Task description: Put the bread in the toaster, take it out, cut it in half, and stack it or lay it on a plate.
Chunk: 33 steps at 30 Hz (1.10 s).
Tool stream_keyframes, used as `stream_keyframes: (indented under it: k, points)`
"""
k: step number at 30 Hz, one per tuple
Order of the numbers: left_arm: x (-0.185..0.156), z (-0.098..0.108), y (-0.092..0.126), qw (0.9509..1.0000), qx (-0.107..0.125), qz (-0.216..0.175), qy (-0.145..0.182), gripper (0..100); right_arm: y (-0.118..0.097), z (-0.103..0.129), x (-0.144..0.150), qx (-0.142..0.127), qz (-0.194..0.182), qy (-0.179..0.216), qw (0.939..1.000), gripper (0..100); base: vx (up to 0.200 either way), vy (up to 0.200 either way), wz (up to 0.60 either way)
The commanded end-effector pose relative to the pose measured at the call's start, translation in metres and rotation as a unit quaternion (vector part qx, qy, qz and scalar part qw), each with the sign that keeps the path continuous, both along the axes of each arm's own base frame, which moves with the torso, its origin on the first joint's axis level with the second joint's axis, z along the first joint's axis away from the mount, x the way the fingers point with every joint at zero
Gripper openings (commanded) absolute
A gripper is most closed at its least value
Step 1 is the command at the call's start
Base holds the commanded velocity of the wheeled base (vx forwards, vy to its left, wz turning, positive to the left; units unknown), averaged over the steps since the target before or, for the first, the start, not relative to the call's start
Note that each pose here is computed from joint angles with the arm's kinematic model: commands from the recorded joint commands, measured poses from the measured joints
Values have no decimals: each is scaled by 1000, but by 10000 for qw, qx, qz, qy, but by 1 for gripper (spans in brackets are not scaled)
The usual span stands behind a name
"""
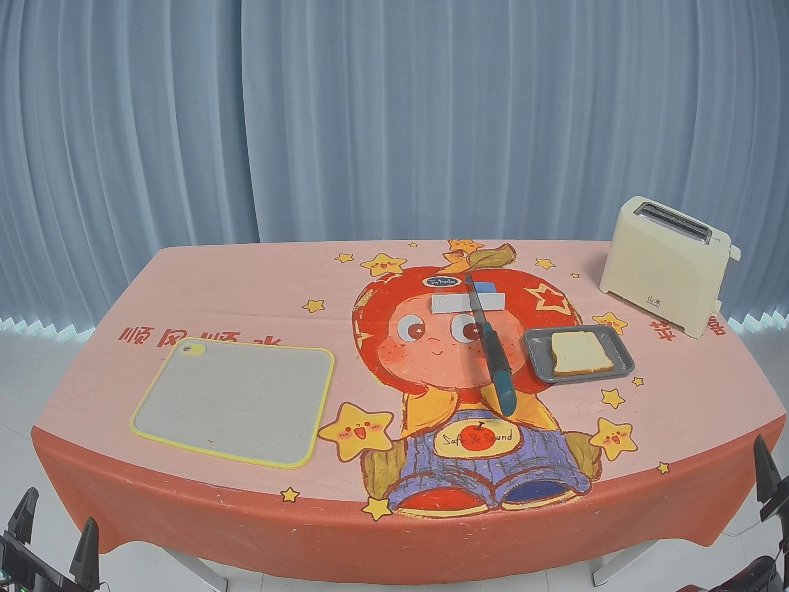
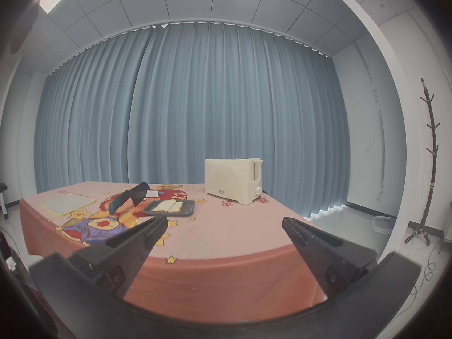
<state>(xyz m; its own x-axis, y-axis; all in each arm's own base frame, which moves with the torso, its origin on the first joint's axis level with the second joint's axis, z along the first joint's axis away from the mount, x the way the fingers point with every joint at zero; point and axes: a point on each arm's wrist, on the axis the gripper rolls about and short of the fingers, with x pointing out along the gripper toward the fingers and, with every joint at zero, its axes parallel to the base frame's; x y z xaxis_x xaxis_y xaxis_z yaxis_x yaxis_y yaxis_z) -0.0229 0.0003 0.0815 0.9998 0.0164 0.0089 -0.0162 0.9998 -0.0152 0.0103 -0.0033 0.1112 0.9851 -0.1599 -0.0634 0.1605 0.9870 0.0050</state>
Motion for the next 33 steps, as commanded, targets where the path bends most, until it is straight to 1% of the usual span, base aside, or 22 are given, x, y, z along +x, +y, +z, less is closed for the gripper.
stream_keyframes:
  k: [1, 2, 3, 4, 7, 9, 12, 14, 15, 16, 22, 23, 27, 33]
  points:
    - [0, -5, 0, 10000, -1, 2, 29, 100, 2, -19, -19, -54, 70, -143, 9999, 100, 0, 0, 0]
    - [0, -5, 0, 10000, -1, 2, 29, 100, 2, -22, -21, -49, 93, -97, 9999, 100, 0, 0, 0]
    - [0, -5, 0, 10000, -1, 2, 29, 100, 3, -34, -28, 7, 298, 89, 9995, 100, 0, 0, 0]
    - [0, -5, 0, 10000, -1, -5, 29, 100, 4, -35, -32, 102, 414, 116, 9990, 100, 0, 0, 0]
    - [0, -5, 0, 10000, -1, 2, 29, 100, 4, -33, -27, 171, 356, -9, 9992, 100, 0, 0, 0]
    - [0, -5, 0, 10000, -1, 2, 29, 100, 3, -34, -28, 141, 365, -5, 9992, 100, 0, 0, 0]
    - [0, -5, 0, 10000, -1, 2, 29, 100, 4, -34, -28, 94, 476, 2, 9988, 100, 0, 0, 0]
    - [0, -5, 0, 10000, -1, 2, 29, 100, 4, -34, -28, 18, 626, -28, 9980, 100, 0, 0, 0]
    - [0, -5, 0, 10000, -1, 2, 29, 100, 3, -35, -32, -36, 919, -277, 9954, 100, 0, 0, 0]
    - [0, -5, 0, 10000, -1, 2, 29, 100, 3, -35, -33, -39, 995, -339, 9945, 100, 0, 0, 0]
    - [0, -5, 0, 10000, -1, 2, 29, 100, 3, -35, -33, -23, 795, -347, 9962, 100, 0, 0, 0]
    - [0, -5, 0, 10000, -1, 2, 29, 100, 2, -35, -33, 25, 595, -345, 9976, 100, 0, 0, 0]
    - [0, -5, 0, 10000, -1, 2, 29, 100, 2, -35, -33, 152, 545, -381, 9977, 100, 0, 0, 0]
    - [0, -5, 0, 10000, -1, 2, 29, 100, 2, -35, -33, 145, 546, -381, 9977, 100, 0, 0, 0]
